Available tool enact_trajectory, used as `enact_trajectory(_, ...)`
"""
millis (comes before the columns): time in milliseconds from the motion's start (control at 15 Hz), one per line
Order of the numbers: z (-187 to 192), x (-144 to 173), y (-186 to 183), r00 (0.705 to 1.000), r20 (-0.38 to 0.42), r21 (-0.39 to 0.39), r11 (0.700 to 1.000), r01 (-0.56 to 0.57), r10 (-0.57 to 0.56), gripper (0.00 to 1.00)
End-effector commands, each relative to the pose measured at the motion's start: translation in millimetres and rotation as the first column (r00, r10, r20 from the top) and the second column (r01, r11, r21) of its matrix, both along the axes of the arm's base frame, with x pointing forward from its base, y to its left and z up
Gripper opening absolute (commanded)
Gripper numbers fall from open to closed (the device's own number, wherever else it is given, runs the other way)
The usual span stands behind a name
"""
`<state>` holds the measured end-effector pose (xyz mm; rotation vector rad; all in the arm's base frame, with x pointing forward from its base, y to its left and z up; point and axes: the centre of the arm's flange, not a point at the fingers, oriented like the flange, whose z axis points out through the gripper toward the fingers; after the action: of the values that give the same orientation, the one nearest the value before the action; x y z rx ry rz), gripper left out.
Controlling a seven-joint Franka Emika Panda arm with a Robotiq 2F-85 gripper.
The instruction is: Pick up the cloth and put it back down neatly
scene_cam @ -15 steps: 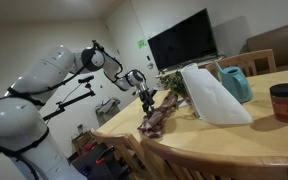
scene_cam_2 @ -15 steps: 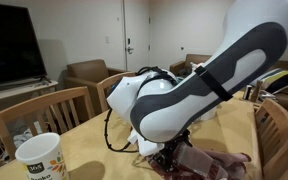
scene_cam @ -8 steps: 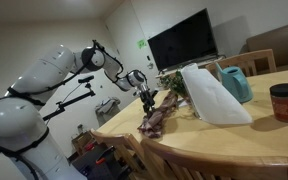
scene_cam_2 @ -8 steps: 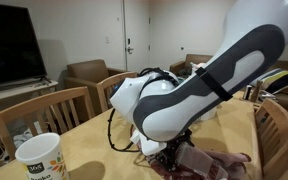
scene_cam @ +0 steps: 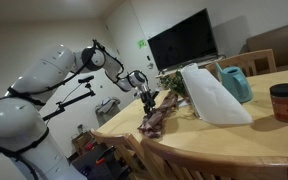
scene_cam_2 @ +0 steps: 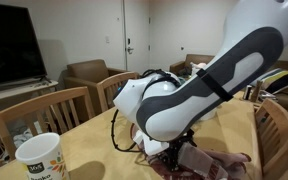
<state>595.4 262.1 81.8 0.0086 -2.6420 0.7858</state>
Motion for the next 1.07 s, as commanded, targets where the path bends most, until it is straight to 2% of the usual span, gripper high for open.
enact_trajectory(0, 16, -10, -12, 1.0, 0.005, -0.016, 1.0, 0.005, -0.005, 1.0)
enact_trajectory(467, 24, -9, -18, 1.0, 0.013, -0.031, 0.999, 0.013, -0.013, 1.0)
enact_trajectory(1000, 9, -14, -12, 1.0, -0.018, 0.031, 0.999, -0.015, 0.016, 1.0)
